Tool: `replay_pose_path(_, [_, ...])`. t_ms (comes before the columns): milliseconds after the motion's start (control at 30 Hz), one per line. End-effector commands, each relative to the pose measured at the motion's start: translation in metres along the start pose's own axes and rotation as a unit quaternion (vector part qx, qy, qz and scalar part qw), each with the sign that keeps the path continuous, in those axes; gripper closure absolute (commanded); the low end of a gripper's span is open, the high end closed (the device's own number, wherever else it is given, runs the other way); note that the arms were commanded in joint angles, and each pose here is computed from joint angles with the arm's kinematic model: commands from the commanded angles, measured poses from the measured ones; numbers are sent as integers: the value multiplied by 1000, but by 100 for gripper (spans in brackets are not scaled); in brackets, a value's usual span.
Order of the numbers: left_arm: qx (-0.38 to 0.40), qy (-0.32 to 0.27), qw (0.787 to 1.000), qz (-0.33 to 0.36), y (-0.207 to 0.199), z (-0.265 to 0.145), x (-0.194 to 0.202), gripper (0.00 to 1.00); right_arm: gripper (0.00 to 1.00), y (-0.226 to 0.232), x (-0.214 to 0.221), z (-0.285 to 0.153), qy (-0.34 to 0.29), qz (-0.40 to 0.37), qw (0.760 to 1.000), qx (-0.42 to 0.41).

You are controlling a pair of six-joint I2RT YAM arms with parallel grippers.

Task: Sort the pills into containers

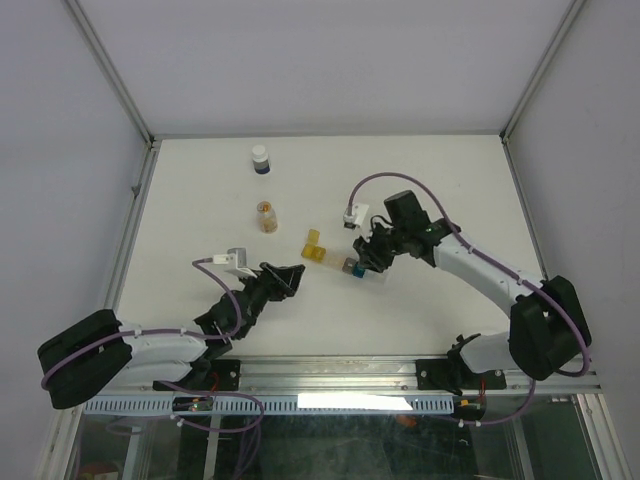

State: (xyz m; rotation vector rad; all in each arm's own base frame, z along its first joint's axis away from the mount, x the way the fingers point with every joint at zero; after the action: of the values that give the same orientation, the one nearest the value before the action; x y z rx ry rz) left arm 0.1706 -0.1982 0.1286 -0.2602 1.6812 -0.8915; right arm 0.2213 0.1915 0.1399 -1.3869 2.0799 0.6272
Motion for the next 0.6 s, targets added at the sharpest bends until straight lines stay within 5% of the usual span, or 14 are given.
replay_pose_path(0, [72, 15, 997, 25, -13, 3, -4, 38, 72, -5, -24, -17, -63, 55, 995, -48])
replay_pose_path(167, [96, 50, 994, -2, -5, 17, -7, 43, 89, -18, -15, 0, -10, 82, 996, -42])
replay_pose_path(567, [39, 119, 991, 47, 19, 78, 0, 38, 93, -21, -25, 1, -18, 64, 998, -16])
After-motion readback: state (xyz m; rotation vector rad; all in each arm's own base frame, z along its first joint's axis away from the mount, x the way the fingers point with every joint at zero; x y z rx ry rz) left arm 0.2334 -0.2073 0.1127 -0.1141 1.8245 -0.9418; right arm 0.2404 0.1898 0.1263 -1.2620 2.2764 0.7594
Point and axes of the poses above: each gripper's point midway between its finger pads, its own z axis out along the fingers, its own y axis along the line the jaws close on, x = y × z, the point moved 6 cm from there along -z, back along the fingers, and after that the axes turned 4 degrees about z, right-handed, at the moved point
